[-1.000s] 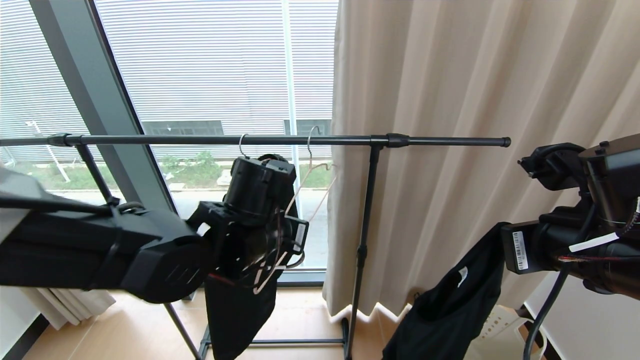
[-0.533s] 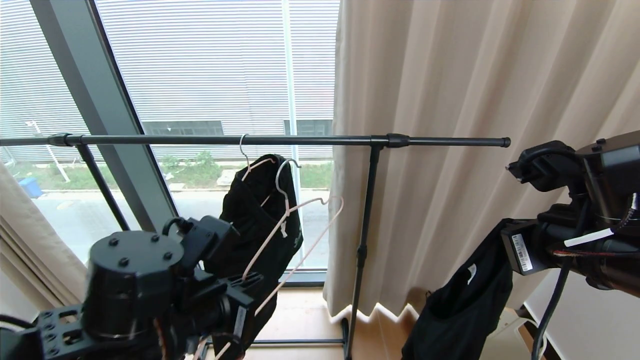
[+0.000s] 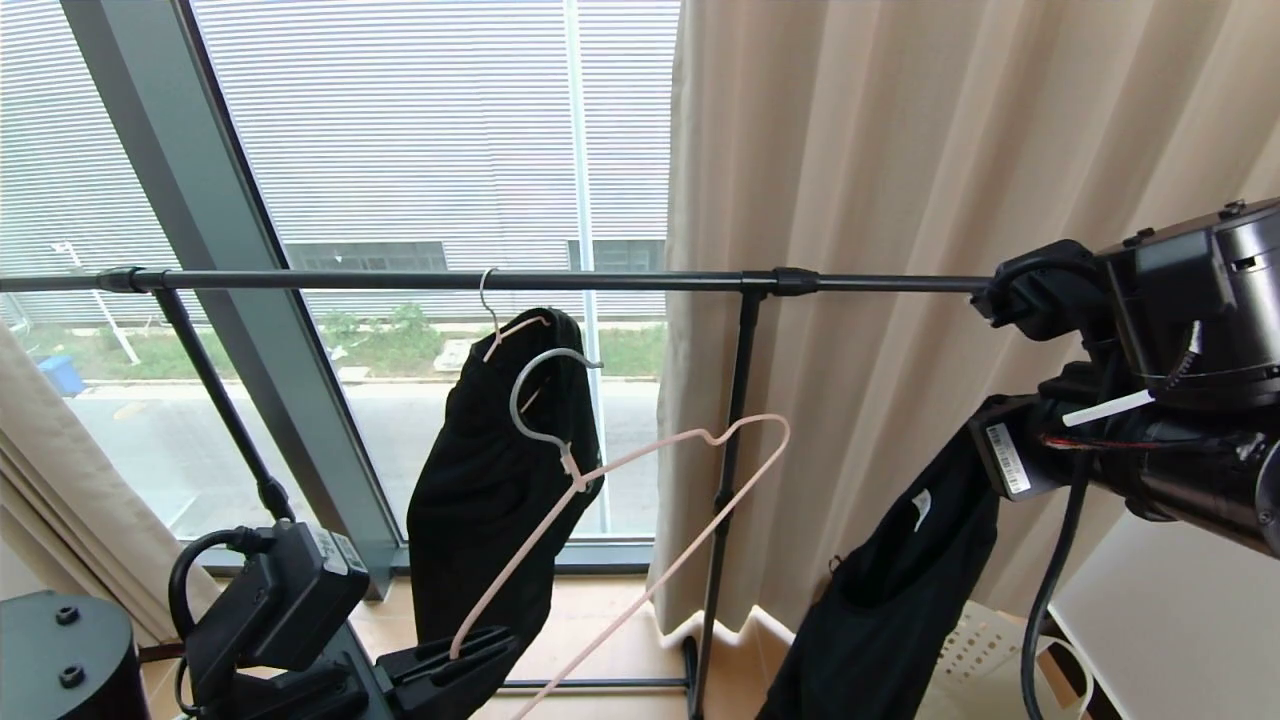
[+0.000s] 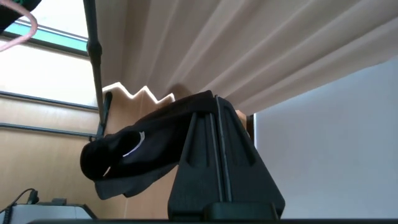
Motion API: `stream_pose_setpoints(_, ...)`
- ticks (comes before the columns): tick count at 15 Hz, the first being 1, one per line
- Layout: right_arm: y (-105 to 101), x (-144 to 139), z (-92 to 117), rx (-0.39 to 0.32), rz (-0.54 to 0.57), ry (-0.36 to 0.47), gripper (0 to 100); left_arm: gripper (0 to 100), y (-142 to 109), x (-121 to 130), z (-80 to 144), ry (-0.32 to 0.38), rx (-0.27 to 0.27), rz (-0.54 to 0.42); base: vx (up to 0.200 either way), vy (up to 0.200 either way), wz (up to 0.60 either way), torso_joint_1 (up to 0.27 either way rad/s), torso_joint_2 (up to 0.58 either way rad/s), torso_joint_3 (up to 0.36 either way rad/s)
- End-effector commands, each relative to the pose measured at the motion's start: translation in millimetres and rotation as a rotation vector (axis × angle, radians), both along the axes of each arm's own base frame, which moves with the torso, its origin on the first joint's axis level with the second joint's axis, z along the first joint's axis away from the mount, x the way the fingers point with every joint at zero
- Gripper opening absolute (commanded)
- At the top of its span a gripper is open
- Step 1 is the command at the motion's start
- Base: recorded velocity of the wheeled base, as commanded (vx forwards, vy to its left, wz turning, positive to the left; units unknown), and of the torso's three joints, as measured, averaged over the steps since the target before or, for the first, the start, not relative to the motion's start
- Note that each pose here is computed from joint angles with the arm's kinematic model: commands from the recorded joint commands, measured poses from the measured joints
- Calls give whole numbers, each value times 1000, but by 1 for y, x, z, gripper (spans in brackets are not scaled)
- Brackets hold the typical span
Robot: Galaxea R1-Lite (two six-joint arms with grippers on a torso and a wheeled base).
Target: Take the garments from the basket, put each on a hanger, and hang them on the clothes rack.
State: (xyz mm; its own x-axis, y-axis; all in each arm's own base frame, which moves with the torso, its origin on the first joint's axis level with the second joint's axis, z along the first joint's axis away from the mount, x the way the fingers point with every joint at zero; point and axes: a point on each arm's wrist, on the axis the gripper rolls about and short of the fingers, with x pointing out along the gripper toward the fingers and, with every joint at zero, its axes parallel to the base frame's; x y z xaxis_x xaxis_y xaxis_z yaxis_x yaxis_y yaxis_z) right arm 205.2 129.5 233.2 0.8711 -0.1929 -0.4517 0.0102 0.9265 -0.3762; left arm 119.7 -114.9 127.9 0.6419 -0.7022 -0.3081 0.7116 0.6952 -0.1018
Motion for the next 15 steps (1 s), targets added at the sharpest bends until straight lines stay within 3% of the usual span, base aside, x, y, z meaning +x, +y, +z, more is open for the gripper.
stream_pose_setpoints(1, 7, 13, -5, -14, -6, 18, 0, 0, -3, -1, -2, 14, -1, -45, 0, 0, 0, 0, 0, 0)
stream_pose_setpoints(5, 8, 29, -6, -14, -39, 21, 0, 0, -12, 1, 3, 20, -27, -139, 0, 0, 0, 0, 0, 0)
stream_pose_setpoints(8, 10, 31, -6, -13, -39, 19, 0, 0, -20, 5, 4, 23, -27, -159, 0, 0, 0, 0, 0, 0)
stream_pose_setpoints(9, 11, 34, -6, -8, -38, 14, 0, 0, -32, 9, 5, 24, -25, -190, 0, 0, 0, 0, 0, 0)
stream_pose_setpoints(15, 12, 35, -8, -6, -39, 12, 0, 0, -53, 23, 0, -21, -56, -211, 0, 0, 0, 0, 0, 0)
